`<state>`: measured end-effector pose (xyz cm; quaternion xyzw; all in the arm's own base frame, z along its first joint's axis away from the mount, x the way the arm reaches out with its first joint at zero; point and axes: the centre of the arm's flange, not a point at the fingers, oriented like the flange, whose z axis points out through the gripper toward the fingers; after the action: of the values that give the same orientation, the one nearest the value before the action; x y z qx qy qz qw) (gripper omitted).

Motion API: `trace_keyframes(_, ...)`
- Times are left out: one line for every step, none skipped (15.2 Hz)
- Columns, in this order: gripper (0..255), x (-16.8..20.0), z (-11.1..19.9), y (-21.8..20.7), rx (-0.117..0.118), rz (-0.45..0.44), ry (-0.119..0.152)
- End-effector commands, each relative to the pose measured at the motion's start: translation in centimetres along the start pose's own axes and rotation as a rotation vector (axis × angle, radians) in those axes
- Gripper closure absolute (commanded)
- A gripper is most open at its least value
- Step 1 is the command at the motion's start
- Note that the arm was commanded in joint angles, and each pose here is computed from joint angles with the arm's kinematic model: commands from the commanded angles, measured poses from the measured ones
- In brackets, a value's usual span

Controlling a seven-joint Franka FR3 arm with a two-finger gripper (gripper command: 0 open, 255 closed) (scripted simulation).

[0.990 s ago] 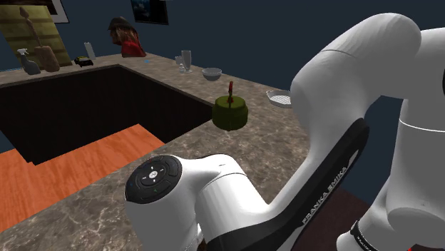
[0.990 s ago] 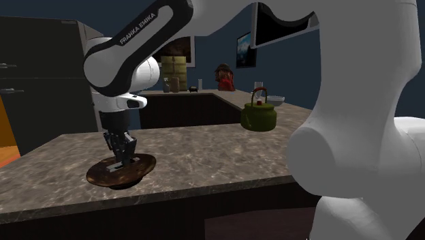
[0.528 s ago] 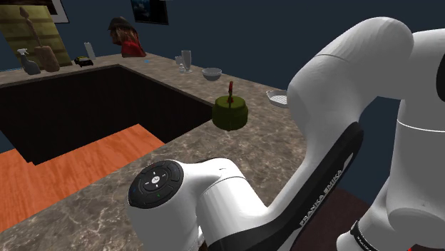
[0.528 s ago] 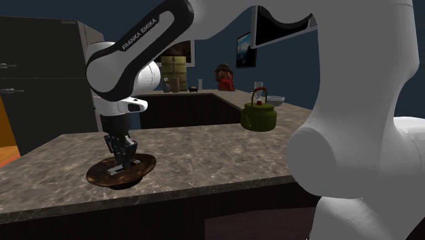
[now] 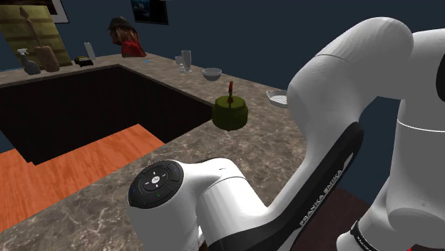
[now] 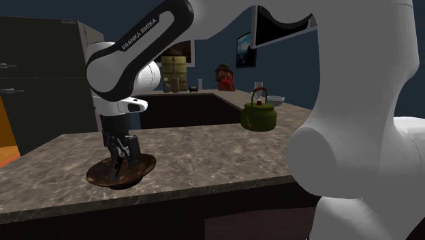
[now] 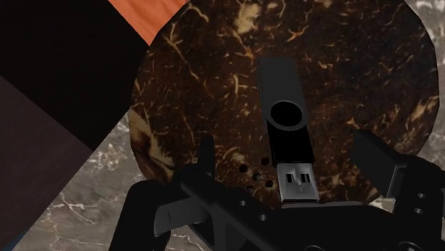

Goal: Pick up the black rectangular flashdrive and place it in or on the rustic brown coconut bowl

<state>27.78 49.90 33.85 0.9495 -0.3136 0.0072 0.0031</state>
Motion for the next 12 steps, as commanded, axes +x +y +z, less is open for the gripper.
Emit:
trace_keyframes(0, 0.0, -1.3, 0.0, 0.0, 0.0, 0.0)
trace_keyframes(0, 0.0, -2.6, 0.0, 0.0, 0.0, 0.0)
trace_keyframes(0, 0.0, -4.0, 0.0, 0.0, 0.0, 0.0)
trace_keyframes(0, 0.0, -5.0, 0.0, 0.0, 0.0, 0.0)
trace_keyframes(0, 0.0, -5.0, 0.0, 0.0, 0.0, 0.0)
trace_keyframes(0, 0.0, -5.0, 0.0, 0.0, 0.0, 0.0)
trace_keyframes(0, 0.0, -5.0, 0.0, 0.0, 0.0, 0.0)
trace_keyframes(0, 0.0, -5.0, 0.0, 0.0, 0.0, 0.0)
trace_keyframes(0, 0.0, -5.0, 0.0, 0.0, 0.0, 0.0)
trace_keyframes(0, 0.0, -5.0, 0.0, 0.0, 0.0, 0.0)
trace_keyframes(0, 0.0, -5.0, 0.0, 0.0, 0.0, 0.0)
trace_keyframes(0, 0.0, -5.0, 0.0, 0.0, 0.0, 0.0)
